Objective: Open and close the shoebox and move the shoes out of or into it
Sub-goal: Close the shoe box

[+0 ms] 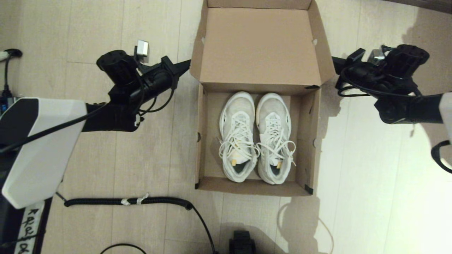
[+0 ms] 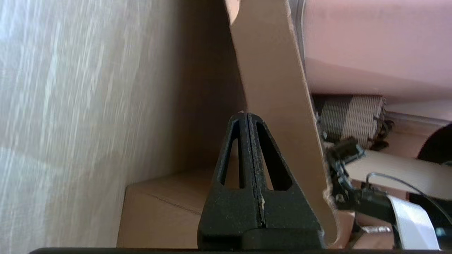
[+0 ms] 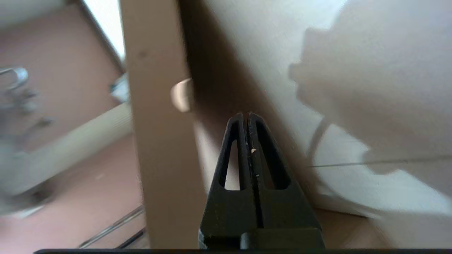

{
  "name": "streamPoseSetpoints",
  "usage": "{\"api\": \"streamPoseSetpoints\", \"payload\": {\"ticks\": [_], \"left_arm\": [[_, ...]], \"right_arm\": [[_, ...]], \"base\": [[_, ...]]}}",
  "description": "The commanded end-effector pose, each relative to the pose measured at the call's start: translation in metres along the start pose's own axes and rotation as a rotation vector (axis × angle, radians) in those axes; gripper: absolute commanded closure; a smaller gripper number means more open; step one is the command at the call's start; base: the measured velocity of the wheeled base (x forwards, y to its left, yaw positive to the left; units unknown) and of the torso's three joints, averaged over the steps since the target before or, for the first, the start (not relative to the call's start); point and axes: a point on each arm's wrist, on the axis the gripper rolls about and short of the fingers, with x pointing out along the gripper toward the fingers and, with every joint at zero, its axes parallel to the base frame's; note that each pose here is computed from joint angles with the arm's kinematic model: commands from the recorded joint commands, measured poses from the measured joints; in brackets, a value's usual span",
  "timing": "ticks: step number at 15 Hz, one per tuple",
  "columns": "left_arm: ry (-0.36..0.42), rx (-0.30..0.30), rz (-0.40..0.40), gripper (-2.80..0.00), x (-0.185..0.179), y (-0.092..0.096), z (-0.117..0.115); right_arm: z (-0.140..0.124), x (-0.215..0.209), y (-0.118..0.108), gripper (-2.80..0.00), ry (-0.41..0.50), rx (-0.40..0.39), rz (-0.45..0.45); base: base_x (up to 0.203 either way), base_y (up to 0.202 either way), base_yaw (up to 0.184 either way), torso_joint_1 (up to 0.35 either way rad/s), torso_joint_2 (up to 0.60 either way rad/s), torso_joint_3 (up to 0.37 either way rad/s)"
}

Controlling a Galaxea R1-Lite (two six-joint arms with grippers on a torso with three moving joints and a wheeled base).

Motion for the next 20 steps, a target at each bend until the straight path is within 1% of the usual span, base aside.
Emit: {"api": "streamPoseSetpoints", "payload": {"ticks": [1,3,6,7,9,10,12,14,17,20], "left_arm": [[0.013,-0.013,0.0,0.0,0.001,0.007,-0.006],[0.009,-0.008,-0.004,0.0,0.001,0.006,-0.006],[0.001,0.0,-0.011,0.0,0.001,0.002,-0.002],[0.002,0.0,-0.011,0.0,0.001,0.002,-0.002],[0.006,-0.007,-0.014,0.0,0.002,0.002,-0.005],[0.007,-0.008,-0.013,0.0,0.003,0.003,-0.006],[0.009,-0.012,-0.008,0.0,0.002,0.006,-0.008],[0.012,-0.016,-0.004,0.0,0.002,0.009,-0.01],[0.006,-0.009,-0.008,0.0,0.002,0.006,-0.007],[0.001,-0.006,-0.013,0.0,0.002,0.003,-0.005]], "right_arm": [[-0.001,0.006,-0.01,0.0,0.015,0.023,0.018],[-0.011,0.011,-0.012,0.0,0.063,0.049,0.045],[-0.017,0.016,-0.017,0.0,0.075,0.106,0.079],[-0.018,0.016,-0.016,0.0,0.075,0.135,0.105],[-0.017,0.016,-0.018,0.0,0.078,0.234,0.152],[-0.017,0.015,-0.024,0.0,0.08,0.268,0.168],[-0.017,0.015,-0.034,0.0,0.076,0.285,0.164],[-0.017,0.014,-0.034,0.0,0.079,0.35,0.167],[-0.019,0.014,-0.039,0.0,0.091,0.413,0.204],[-0.024,0.014,-0.045,0.0,0.108,0.45,0.229]], "base": [[0.0,0.0,0.0,0.0,0.0,0.0],[0.0,0.0,0.0,0.0,0.0,0.0],[0.0,0.0,0.0,0.0,0.0,0.0],[0.0,0.0,0.0,0.0,0.0,0.0],[0.0,0.0,0.0,0.0,0.0,0.0],[0.0,0.0,0.0,0.0,0.0,0.0],[0.0,0.0,0.0,0.0,0.0,0.0],[0.0,0.0,0.0,0.0,0.0,0.0],[0.0,0.0,0.0,0.0,0.0,0.0],[0.0,0.0,0.0,0.0,0.0,0.0]]}}
